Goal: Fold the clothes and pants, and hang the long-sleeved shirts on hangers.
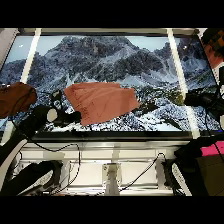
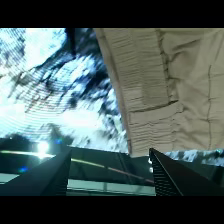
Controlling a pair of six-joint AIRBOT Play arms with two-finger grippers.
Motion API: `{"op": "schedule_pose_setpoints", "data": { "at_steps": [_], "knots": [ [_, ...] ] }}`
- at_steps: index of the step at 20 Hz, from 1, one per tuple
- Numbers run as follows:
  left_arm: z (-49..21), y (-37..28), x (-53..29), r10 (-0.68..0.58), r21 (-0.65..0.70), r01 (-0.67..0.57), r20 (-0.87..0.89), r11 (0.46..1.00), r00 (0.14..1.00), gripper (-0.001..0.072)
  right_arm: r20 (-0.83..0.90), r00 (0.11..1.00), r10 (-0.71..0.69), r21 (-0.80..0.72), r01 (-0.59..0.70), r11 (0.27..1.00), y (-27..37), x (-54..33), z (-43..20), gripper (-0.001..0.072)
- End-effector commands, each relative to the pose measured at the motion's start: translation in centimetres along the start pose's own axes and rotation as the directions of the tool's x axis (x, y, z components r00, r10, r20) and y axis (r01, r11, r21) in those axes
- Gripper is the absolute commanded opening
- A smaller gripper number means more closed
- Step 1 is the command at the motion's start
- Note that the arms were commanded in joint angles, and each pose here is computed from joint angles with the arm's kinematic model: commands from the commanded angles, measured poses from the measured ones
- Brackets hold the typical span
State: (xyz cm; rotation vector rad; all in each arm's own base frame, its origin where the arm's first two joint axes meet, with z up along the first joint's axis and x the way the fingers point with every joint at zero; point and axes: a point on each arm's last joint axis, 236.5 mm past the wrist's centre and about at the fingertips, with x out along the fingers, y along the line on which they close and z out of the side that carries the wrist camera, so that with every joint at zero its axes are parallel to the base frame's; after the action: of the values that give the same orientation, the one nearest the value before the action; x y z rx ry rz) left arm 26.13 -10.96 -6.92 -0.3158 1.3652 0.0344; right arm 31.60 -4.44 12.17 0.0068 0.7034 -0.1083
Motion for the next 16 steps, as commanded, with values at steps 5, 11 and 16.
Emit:
{"op": "schedule_pose_setpoints", "data": {
  "at_steps": [5, 11, 16],
  "knots": [
    [0.6, -1.4, 2.0, -0.072, -0.064, 0.074, 0.03, 0.995, 0.997, 0.0569, 0.021, 1.0, 0.0, 0.0, 0.0, 1.0, 0.0, 0.0, 0.5, 0.0448],
    [-0.3, -3.2, 4.0, -0.141, -0.036, 0.14, -0.034, 0.989, 0.989, 0.0567, 0.028, 1.0, 0.0, -0.001, 0.0, 1.0, 0.0, 0.0, 0.7, 0.0447],
    [-0.2, -4.2, 5.1, -0.181, -0.039, 0.179, -0.038, 0.983, 0.983, 0.0507, 0.027, 1.0, 0.0, 0.0, 0.0, 1.0, 0.0, 0.0, 0.6, 0.0447]
  ]
}}
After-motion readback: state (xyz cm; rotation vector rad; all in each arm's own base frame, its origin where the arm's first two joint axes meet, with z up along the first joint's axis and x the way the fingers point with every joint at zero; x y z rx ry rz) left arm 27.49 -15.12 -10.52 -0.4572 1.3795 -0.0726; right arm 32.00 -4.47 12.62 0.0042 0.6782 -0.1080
